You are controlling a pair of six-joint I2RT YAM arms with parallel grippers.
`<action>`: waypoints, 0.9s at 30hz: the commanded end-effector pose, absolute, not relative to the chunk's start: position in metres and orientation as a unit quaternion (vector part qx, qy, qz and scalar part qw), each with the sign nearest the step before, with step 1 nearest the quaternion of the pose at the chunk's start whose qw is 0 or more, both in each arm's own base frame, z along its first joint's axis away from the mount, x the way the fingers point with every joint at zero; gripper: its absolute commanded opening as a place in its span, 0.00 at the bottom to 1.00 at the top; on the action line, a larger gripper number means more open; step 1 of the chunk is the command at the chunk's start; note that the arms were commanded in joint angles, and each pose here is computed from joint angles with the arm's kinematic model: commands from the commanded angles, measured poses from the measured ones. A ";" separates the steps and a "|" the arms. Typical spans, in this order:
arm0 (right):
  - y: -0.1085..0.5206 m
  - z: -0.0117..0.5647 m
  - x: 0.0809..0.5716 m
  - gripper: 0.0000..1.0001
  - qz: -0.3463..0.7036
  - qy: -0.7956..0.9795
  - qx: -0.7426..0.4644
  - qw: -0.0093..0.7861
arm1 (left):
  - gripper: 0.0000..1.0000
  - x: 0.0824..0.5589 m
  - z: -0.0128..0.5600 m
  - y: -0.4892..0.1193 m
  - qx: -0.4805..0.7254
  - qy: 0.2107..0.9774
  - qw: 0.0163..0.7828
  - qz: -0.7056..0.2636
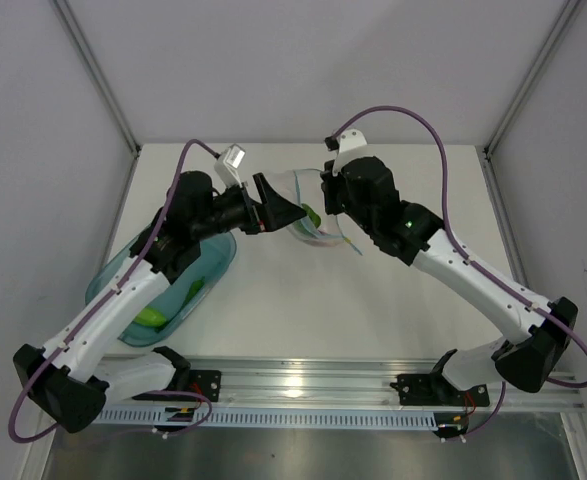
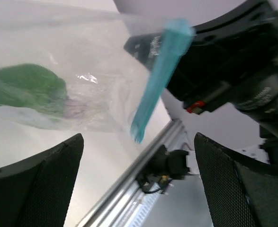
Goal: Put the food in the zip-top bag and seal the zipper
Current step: Adjust the zipper food storage bag at the center of the board, then pick up the fake vegetable from the bin.
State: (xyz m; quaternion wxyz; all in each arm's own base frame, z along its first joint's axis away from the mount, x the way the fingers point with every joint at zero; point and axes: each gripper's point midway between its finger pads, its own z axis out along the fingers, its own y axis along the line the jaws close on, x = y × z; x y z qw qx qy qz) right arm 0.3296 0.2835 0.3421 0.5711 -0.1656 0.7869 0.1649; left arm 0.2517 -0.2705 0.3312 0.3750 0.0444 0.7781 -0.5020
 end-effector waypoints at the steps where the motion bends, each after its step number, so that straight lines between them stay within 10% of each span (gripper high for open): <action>1: 0.281 0.326 0.348 0.00 0.145 0.766 -0.172 0.602 | 1.00 0.262 0.352 -0.244 0.049 0.774 0.458 -0.435; 13: 0.308 0.273 0.358 0.00 0.183 0.741 -0.212 0.610 | 1.00 0.254 0.247 -0.094 -0.180 0.865 0.438 -0.164; 27: 0.329 0.246 0.356 0.00 0.223 0.742 -0.235 0.587 | 1.00 0.240 0.150 -0.026 -0.386 0.872 0.290 -0.083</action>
